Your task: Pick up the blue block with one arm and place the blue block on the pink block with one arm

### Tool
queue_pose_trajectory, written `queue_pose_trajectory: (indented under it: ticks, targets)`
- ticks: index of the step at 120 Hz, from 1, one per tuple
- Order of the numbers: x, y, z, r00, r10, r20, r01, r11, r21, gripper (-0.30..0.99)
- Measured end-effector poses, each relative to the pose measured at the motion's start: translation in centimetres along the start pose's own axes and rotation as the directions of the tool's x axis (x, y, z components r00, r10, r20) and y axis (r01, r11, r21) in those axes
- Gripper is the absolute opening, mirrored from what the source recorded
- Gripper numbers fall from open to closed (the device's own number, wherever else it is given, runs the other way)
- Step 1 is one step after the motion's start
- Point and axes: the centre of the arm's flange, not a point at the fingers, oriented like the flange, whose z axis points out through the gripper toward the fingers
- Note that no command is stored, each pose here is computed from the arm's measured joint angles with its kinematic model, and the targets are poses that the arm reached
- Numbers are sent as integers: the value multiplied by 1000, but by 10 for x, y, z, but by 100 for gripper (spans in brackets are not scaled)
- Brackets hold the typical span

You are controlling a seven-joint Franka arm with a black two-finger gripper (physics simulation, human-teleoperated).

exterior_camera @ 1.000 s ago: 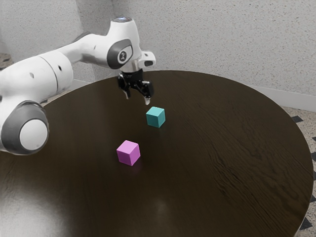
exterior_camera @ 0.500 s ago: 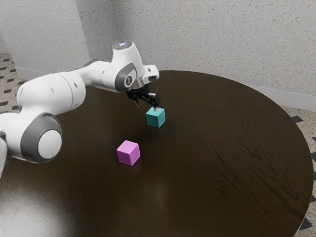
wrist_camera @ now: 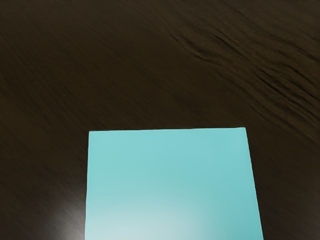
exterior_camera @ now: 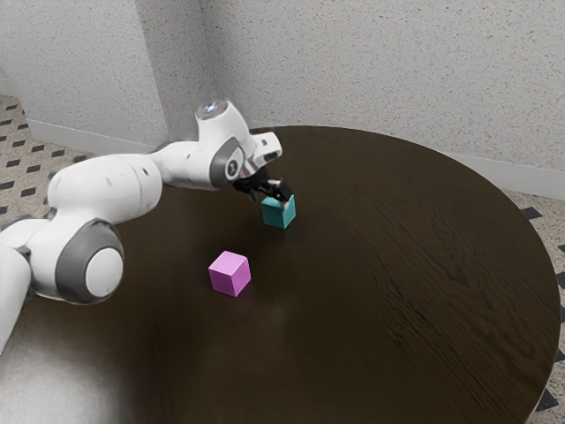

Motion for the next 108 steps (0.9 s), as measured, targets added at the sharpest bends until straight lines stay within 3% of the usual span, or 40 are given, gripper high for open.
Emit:
queue_pose_trajectory:
  ticks: [75, 108]
  targets:
    - [-2, -9, 42, 995, 21, -96, -24, 999, -36, 69]
    - [0, -4, 41, 992, 43, -115, -46, 998, -31, 36]
